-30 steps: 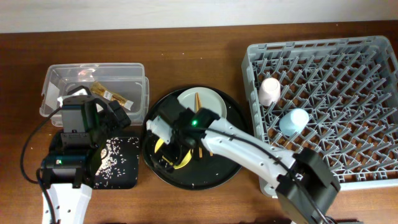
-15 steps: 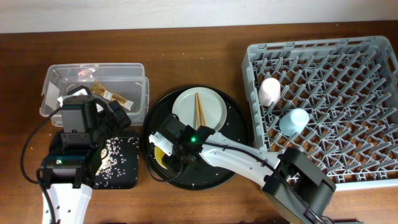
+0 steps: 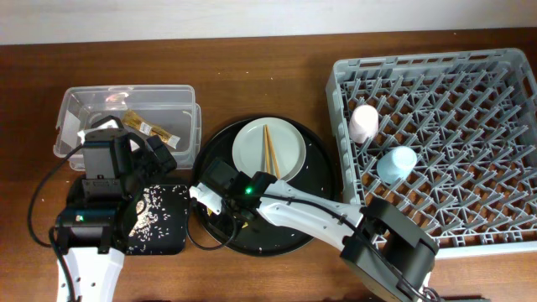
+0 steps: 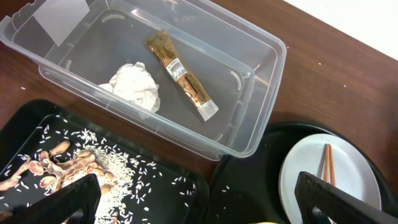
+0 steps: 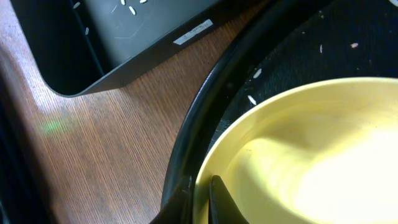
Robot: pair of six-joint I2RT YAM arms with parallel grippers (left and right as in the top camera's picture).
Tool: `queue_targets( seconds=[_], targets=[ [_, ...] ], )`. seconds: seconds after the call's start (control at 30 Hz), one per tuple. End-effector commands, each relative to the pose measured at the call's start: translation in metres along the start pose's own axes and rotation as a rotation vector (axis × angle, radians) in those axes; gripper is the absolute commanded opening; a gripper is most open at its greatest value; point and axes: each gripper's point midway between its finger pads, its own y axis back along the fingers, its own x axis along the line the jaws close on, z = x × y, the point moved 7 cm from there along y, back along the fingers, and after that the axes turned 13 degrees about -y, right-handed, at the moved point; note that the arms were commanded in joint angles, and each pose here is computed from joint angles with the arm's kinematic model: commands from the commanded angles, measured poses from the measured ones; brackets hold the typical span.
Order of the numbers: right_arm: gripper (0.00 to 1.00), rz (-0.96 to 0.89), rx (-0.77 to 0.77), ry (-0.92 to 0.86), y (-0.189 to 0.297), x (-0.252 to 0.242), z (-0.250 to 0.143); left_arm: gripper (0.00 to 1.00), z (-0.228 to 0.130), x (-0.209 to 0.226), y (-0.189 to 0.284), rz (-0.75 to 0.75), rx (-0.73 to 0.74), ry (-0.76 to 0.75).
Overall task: Sort waste into correct bins and load items into the dishwasher rack
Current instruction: 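Reach the right gripper to the yellow bowl and grasp it, then carry the yellow bowl to the rack's back right and release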
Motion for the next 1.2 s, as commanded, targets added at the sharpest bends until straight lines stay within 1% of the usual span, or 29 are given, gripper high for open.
queue_targets(
  seconds=[0.0,0.07,0.13,0.2,0.27,0.33,0.37,0.4,0.43,0.47,0.53,0.57,0.63,0.73,0.77,0.83,0.97,1.03,1.1,1.13,1.17],
  targets=[
    [0.04,0.084,0.004,0.009,0.003,0.011,0.003,0.99,0.003,0.002,0.003,0.01,-0.016,-0.008],
    [0.04,0.175,-0.061,0.047,0.034,0.034,0.02,0.99,0.003,0.002,0.003,0.01,-0.016,-0.008],
    [0.04,0.184,-0.131,0.068,0.075,0.046,0.033,0.99,0.003,0.002,0.003,0.01,-0.016,-0.008],
    [0.04,0.172,-0.21,0.042,0.133,0.042,0.04,0.99,0.003,0.002,0.003,0.01,-0.016,-0.008],
    [0.04,0.158,-0.294,-0.014,0.184,0.022,0.041,0.99,0.003,0.002,0.003,0.01,-0.016,-0.008],
    [0.04,0.172,-0.428,-0.11,0.247,-0.02,0.034,0.99,0.003,0.002,0.003,0.01,-0.016,-0.008],
    [0.04,0.177,-0.504,-0.172,0.277,-0.049,0.029,0.99,0.003,0.002,0.003,0.01,-0.016,-0.008],
    [0.04,0.198,-0.562,-0.223,0.299,-0.073,0.022,0.99,0.003,0.002,0.003,0.01,-0.016,-0.008],
    [0.04,0.224,-0.638,-0.298,0.326,-0.11,0.01,0.99,0.003,0.002,0.003,0.01,-0.016,-0.008],
    [0.04,0.239,-0.744,-0.403,0.358,-0.162,-0.013,0.99,0.003,0.002,0.003,0.01,-0.016,-0.008],
    [0.04,0.245,-0.867,-0.486,0.389,-0.22,-0.048,0.99,0.003,0.002,0.003,0.01,-0.016,-0.008],
    [0.04,0.252,-0.921,-0.569,0.399,-0.258,-0.073,0.99,0.003,0.002,0.003,0.01,-0.016,-0.008],
    [0.04,0.324,-0.956,-0.654,0.392,-0.306,-0.101,0.99,0.003,0.002,0.003,0.01,-0.016,-0.008],
    [0.04,0.618,-1.011,-0.623,0.361,-0.36,-0.119,0.99,0.003,0.002,0.003,0.01,-0.016,-0.008],
    [0.04,0.656,-0.99,-0.685,0.339,-0.378,-0.124,0.99,0.003,0.002,0.003,0.01,-0.016,-0.008],
    [0.04,0.681,-0.977,-0.725,0.325,-0.389,-0.128,0.99,0.003,0.002,0.003,0.01,-0.016,-0.008],
    [0.04,0.666,-0.997,-0.733,0.329,-0.393,-0.137,0.99,0.003,0.002,0.003,0.01,-0.016,-0.008],
    [0.04,0.66,-1.035,-0.814,0.341,-0.403,-0.161,0.99,0.003,0.002,0.003,0.01,-0.016,-0.008],
    [0.04,0.643,-1.073,-0.853,0.35,-0.41,-0.18,0.99,0.003,0.002,0.003,0.01,-0.016,-0.008],
    [0.05,0.631,-1.086,-0.878,0.353,-0.412,-0.189,0.99,0.003,0.002,0.003,0.01,-0.016,-0.008],
    [0.09,0.606,-1.092,-0.925,0.354,-0.416,-0.199,0.99,0.003,0.002,0.003,0.01,-0.016,-0.008]
  ],
)
